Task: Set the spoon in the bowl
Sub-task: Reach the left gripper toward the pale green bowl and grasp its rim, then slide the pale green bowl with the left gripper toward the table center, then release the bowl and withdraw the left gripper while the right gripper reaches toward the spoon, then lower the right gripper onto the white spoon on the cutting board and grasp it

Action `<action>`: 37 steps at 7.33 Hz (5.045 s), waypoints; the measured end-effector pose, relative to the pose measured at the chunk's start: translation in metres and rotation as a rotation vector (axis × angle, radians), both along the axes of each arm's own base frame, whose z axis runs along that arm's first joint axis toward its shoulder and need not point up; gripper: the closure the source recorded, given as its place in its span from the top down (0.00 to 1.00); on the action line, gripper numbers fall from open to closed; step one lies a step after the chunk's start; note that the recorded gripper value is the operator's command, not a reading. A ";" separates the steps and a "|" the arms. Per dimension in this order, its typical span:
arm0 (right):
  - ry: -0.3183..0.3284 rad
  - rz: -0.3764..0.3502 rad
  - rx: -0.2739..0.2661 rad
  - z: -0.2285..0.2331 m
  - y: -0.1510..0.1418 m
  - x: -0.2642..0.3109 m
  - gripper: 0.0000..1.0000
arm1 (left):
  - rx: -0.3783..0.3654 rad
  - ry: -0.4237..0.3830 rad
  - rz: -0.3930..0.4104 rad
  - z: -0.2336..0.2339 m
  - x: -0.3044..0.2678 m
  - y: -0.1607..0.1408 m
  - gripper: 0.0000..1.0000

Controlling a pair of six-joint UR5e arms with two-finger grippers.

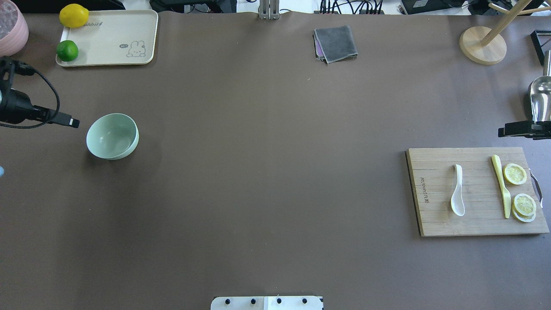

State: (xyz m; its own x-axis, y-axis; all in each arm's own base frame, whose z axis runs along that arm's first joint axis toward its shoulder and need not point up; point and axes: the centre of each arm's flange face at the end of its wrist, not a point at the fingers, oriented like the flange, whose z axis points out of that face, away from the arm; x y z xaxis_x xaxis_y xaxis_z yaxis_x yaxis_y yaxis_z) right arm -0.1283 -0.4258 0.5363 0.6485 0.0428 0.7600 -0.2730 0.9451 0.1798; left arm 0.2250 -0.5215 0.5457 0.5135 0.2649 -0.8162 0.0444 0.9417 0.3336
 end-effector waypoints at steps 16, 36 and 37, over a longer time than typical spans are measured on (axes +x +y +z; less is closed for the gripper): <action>-0.002 0.000 0.003 -0.002 0.000 -0.001 1.00 | -0.122 0.051 -0.141 -0.267 0.277 0.062 0.00; 0.066 0.108 -0.123 0.008 0.072 -0.145 0.64 | 0.084 -0.195 0.039 -0.119 -0.038 0.006 0.99; 0.065 0.102 -0.121 0.007 0.074 -0.147 0.53 | 0.082 -0.193 0.037 -0.120 -0.038 0.006 0.99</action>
